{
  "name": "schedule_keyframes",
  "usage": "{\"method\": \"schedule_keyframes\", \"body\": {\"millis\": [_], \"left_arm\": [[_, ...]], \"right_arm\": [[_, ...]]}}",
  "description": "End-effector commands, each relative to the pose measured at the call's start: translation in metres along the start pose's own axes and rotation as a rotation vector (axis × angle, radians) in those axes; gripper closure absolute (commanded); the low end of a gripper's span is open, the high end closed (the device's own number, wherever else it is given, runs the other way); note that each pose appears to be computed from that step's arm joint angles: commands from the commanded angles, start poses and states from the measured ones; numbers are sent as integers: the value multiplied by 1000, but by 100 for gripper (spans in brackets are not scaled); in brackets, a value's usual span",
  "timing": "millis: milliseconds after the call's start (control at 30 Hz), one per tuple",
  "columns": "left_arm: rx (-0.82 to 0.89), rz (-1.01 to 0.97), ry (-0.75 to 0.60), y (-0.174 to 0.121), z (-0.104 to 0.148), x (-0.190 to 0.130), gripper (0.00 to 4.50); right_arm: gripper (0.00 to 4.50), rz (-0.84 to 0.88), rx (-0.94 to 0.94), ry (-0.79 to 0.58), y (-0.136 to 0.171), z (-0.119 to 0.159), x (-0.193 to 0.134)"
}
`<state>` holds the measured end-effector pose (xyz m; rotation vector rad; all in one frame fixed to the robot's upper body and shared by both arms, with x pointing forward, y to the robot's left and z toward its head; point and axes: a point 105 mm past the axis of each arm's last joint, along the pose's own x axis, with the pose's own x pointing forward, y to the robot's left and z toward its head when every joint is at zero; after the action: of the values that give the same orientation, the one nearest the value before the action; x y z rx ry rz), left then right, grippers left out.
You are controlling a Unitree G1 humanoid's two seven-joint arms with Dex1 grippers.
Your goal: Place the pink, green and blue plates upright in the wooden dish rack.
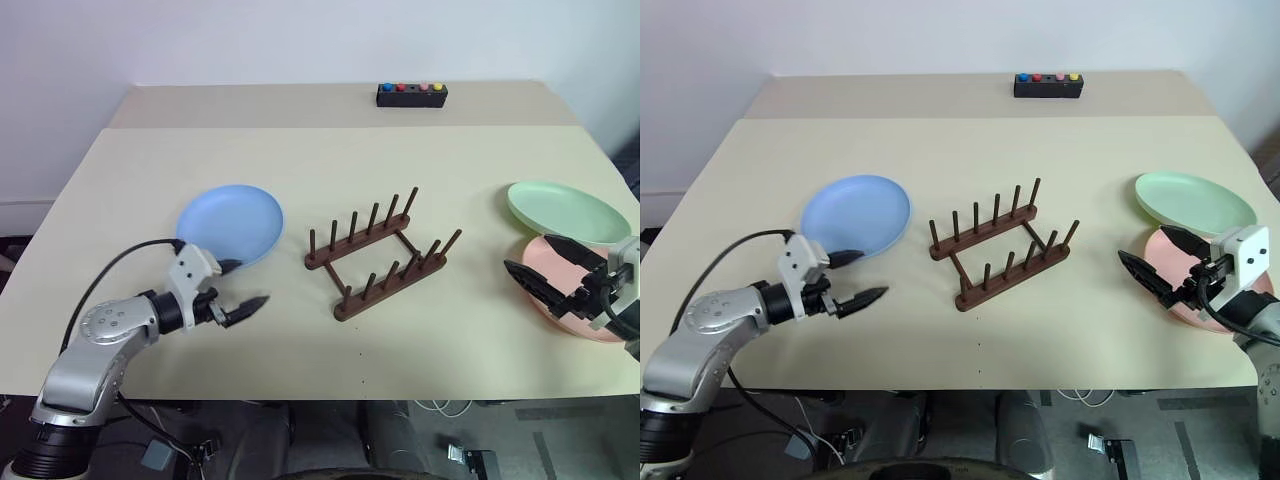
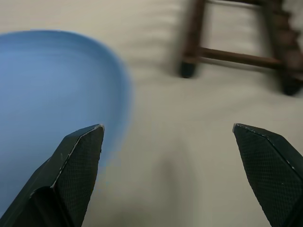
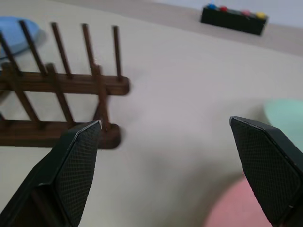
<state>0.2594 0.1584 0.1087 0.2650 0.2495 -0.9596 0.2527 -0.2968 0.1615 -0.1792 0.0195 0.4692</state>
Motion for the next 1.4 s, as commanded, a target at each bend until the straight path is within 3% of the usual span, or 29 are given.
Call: {"method": "schedule_keyframes", "body": {"millis": [33,367,667,767,967,1167,1400], "left_arm": [[93,-139,47,-26,2,9,0],[109,-229,20,-56,4,89,0],[57,-329,30,-70,2,110,0],[82,-313,13,-66,2,114,83],[151,-262,26,-57,-5,118,363],[237,-226,-13,-48,2,127,373],[295,-387,-65,-45,21,149,373]], "right_arm": [[4,-15,-1,-33,3,5,-4],[4,-18,-11,-69,17,11,1],[4,33,-46,-49,39,15,5],[0,30,-40,-48,44,15,6],[0,22,-37,-45,46,16,2],[0,7,-40,-42,45,16,0],[0,-28,-34,-24,34,12,-9]]}}
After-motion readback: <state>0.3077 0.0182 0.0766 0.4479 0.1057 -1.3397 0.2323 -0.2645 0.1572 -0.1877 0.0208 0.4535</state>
